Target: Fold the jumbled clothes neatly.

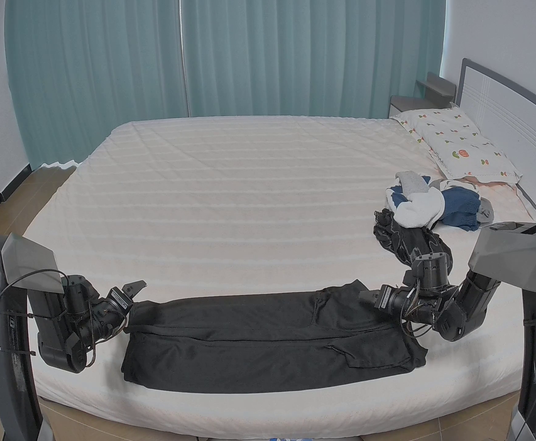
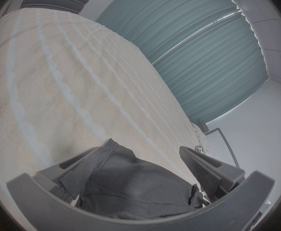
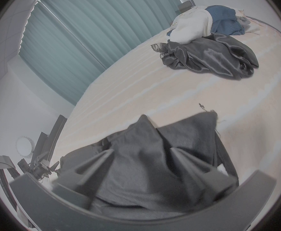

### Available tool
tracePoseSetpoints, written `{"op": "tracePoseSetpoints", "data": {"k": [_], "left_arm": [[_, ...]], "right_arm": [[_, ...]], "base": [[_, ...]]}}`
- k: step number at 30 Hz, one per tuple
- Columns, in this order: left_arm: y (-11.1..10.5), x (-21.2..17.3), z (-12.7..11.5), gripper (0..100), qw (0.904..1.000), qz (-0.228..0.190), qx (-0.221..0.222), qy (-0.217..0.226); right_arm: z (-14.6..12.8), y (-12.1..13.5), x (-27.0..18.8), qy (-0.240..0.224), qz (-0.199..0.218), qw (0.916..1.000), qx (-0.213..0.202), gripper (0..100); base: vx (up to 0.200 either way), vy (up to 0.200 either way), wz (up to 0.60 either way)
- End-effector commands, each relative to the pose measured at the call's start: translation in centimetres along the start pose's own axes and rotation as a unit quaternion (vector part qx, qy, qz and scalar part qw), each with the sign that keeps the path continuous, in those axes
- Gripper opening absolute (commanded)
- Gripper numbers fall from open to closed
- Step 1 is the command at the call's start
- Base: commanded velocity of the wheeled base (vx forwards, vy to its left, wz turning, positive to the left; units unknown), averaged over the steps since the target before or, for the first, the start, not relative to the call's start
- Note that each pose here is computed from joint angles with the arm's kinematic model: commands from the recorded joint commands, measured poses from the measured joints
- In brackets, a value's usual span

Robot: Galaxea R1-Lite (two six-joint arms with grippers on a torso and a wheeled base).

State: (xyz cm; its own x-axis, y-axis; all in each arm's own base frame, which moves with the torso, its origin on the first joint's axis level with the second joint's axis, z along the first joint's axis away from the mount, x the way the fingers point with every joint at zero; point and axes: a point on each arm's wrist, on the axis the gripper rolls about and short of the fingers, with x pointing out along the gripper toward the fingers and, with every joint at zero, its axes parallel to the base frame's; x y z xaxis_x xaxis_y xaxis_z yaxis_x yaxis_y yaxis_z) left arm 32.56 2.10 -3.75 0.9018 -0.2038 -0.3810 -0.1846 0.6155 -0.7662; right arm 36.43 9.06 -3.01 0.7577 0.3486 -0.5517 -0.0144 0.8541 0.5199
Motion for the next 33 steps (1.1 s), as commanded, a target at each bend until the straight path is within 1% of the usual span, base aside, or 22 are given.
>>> {"op": "tracePoseSetpoints", "data": {"k": [1, 10, 16, 17, 20, 25, 27, 28, 33], "left_arm": [[-0.1, 0.0, 0.1, 100, 1.0, -0.006, 0.002, -0.005], [-0.1, 0.0, 0.1, 100, 1.0, -0.006, 0.002, -0.006], [-0.1, 0.0, 0.1, 100, 1.0, -0.006, 0.002, -0.006], [-0.1, 0.0, 0.1, 100, 1.0, -0.006, 0.002, -0.006], [-0.1, 0.0, 0.1, 100, 1.0, -0.006, 0.002, -0.006], [0.0, -0.1, 0.1, 100, 0.9999, -0.002, 0.009, -0.007], [0.3, -0.6, -0.1, 100, 0.9994, 0.018, 0.027, -0.013], [0.3, -0.9, -0.1, 100, 0.9991, 0.024, 0.033, -0.015], [-0.2, -2.7, -0.5, 100, 0.997, 0.054, 0.051, -0.021]], "right_arm": [[-0.6, -0.6, -0.6, 0.01, -0.011, 0.9999, 0.002, 0], [-0.1, -1.4, -2.6, 0.006, -0.023, 0.9996, 0.013, 0], [-1.3, -2.2, -3.2, 0.023, -0.036, 0.9989, 0.019, 0], [-1.4, -2.2, -3.2, 0.023, -0.036, 0.9989, 0.018, 100], [-1.7, -2.3, -3.5, 0.024, -0.037, 0.9988, 0.019, 100], [-1.0, -1.7, -4.5, 0.004, -0.027, 0.9994, 0.021, 100], [-0.6, -1.3, -5.3, -0.006, -0.024, 0.9993, 0.027, 100], [-0.6, -1.2, -5.6, -0.009, -0.025, 0.9991, 0.032, 100], [-0.2, 0.0, -7.3, -0.03, -0.032, 0.9951, 0.088, 100]], "base": [[0.0, 0.0, 0.0], [0.0, 0.0, 0.0], [0.0, 0.0, 0.0], [0.0, 0.0, 0.0], [0.0, 0.0, 0.0], [0.0, 0.0, 0.0], [0.0, 0.0, 0.0], [0.0, 0.0, 0.0], [0.0, 0.0, 0.0]]}}
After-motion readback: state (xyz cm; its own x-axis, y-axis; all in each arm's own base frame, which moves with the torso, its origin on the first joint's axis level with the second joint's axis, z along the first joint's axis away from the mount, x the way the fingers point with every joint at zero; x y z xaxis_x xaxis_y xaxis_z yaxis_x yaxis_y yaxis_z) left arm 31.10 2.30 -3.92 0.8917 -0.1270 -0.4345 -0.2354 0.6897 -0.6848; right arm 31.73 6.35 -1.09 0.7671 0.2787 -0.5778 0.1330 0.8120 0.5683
